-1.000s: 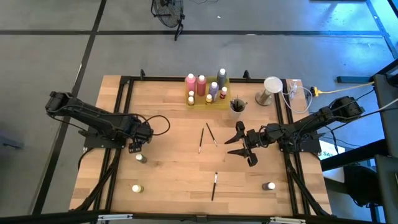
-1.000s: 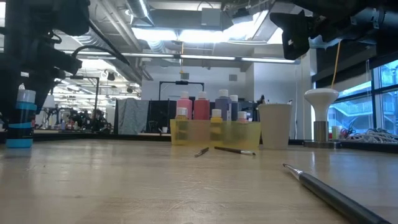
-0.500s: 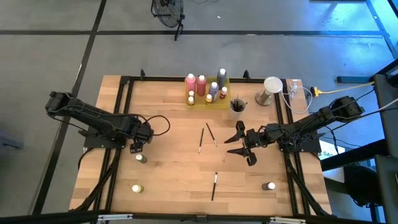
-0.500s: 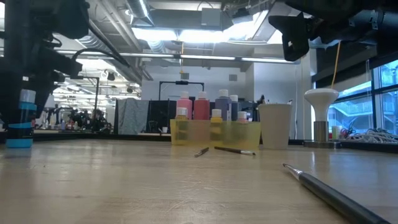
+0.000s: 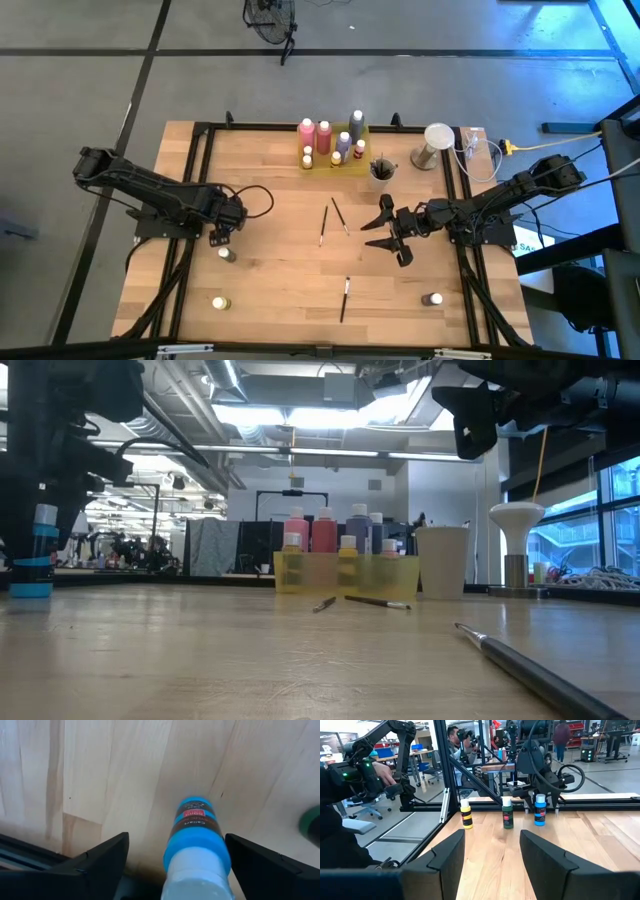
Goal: Pick & Place Paint Supplies
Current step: Put the small light blue paint bottle into the yellow bin
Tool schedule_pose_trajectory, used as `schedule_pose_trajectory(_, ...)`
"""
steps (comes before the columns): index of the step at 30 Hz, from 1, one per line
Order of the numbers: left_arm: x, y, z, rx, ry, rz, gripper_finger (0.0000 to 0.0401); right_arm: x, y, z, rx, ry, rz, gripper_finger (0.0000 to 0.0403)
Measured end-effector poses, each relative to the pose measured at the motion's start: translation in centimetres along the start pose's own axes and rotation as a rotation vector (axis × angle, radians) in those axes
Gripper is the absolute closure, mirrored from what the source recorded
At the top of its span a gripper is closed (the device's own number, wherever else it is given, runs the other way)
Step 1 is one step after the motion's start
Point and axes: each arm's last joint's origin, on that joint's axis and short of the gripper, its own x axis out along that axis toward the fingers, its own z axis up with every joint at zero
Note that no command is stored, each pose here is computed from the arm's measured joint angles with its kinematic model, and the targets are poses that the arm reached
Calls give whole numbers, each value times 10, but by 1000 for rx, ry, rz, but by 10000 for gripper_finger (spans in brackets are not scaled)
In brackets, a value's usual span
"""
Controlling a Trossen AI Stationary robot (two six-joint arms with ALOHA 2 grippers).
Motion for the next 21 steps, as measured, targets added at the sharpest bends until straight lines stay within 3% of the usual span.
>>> schedule_pose_trajectory(16, 0, 0, 0, -3, -1, -1, 214, 0, 0, 0, 0, 0, 0, 210)
schedule_pose_trajectory(21, 0, 0, 0, -70, -2, -2, 258, 0, 0, 0, 0, 0, 0, 211)
